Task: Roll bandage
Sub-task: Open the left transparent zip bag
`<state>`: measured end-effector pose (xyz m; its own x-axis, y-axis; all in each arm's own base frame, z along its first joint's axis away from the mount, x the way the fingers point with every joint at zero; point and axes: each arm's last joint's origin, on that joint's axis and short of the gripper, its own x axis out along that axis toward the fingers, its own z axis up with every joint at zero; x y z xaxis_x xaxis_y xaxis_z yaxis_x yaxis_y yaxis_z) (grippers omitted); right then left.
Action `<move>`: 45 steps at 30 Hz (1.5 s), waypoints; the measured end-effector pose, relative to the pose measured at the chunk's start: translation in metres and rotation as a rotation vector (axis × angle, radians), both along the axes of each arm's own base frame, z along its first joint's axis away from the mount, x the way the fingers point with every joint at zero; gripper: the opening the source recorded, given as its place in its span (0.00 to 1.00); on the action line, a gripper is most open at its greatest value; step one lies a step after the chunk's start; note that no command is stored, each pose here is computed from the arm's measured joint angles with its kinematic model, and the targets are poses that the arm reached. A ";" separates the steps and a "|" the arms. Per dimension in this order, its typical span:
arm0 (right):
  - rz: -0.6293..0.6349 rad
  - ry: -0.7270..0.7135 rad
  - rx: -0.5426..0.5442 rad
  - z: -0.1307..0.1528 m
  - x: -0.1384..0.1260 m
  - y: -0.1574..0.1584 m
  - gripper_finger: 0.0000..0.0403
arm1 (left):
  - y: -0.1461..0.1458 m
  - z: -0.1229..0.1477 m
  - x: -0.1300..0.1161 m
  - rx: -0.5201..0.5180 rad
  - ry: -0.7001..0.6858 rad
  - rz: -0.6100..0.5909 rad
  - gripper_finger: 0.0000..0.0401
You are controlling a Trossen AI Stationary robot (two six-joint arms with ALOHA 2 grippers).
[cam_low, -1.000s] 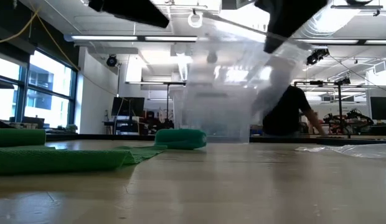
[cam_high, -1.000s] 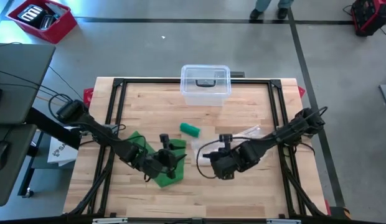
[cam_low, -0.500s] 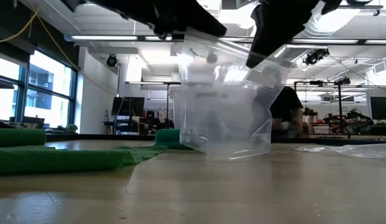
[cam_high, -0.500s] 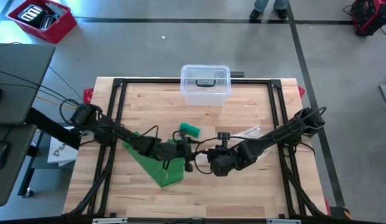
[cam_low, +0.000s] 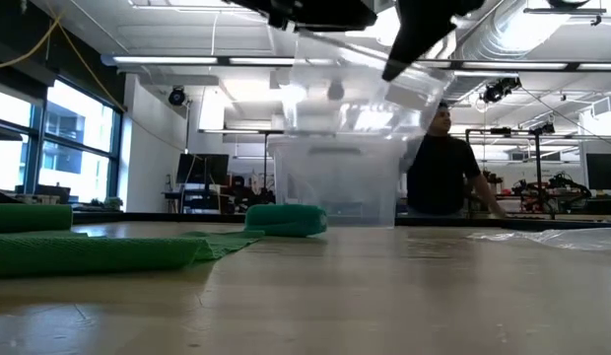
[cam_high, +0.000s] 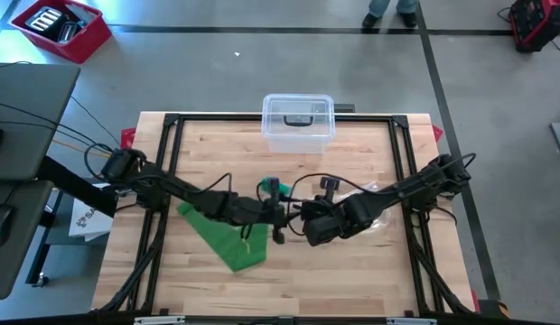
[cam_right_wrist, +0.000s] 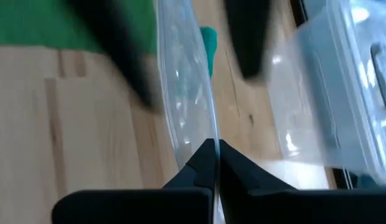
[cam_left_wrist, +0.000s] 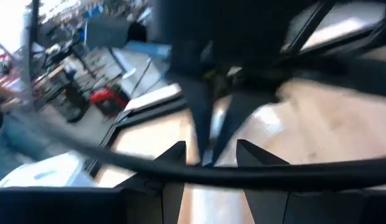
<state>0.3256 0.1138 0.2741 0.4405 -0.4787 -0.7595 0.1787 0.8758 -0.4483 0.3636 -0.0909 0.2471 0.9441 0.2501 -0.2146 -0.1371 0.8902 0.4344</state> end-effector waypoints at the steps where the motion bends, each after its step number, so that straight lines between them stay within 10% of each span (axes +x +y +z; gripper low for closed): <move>1: 0.013 0.001 -0.004 0.002 0.001 0.001 0.00 | 0.003 0.002 0.002 0.003 0.025 0.011 0.35; 25: 0.237 0.125 0.095 -0.010 0.008 0.013 0.00 | 0.017 -0.008 0.002 -0.121 0.255 -0.052 0.34; 45: 0.225 0.051 0.037 -0.001 0.016 0.012 0.01 | 0.021 -0.019 -0.002 -0.253 0.361 -0.063 0.01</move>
